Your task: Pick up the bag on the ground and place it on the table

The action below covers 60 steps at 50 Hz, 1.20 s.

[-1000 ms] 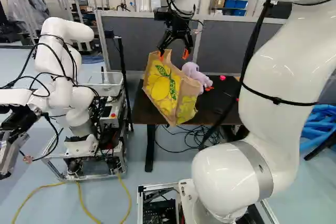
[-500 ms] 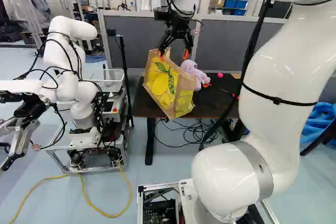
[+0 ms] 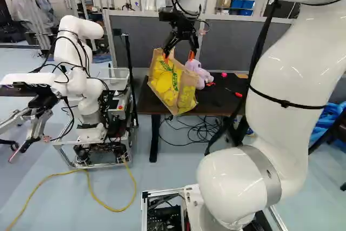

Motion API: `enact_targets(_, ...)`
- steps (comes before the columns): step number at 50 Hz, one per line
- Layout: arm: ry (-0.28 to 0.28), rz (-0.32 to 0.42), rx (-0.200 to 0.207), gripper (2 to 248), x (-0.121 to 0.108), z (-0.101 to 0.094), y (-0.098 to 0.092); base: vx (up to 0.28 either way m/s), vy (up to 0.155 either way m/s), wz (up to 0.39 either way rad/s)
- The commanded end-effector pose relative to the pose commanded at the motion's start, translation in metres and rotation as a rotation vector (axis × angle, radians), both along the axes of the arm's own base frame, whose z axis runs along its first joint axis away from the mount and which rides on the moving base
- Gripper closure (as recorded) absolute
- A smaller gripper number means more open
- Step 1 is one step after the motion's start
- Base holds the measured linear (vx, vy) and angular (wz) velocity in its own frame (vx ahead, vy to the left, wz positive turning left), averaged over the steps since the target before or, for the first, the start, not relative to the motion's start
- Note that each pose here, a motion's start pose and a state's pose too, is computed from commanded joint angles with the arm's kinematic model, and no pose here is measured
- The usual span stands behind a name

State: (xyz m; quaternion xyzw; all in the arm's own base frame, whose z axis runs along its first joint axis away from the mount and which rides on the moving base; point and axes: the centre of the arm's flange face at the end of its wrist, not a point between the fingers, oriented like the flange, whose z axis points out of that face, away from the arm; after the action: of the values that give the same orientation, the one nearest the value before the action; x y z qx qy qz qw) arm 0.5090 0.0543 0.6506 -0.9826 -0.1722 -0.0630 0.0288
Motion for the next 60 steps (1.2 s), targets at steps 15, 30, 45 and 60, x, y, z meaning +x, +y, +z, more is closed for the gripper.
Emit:
enact_targets(15, 0.0, 0.0, 0.0, 3, 0.0, 0.0, 0.0, -0.135, -0.006, 0.006)
enact_targets(30, 0.0, 0.0, 0.0, 3, 0.0, 0.0, 0.0, -0.136, -0.003, 0.007)
enact_targets(45, 0.0, 0.0, 0.0, 3, 0.0, 0.0, 0.0, -0.135, -0.002, 0.008)
enact_targets(60, 0.0, 0.0, 0.0, 3, 0.0, 0.0, 0.0, -0.083, -0.002, 0.004)
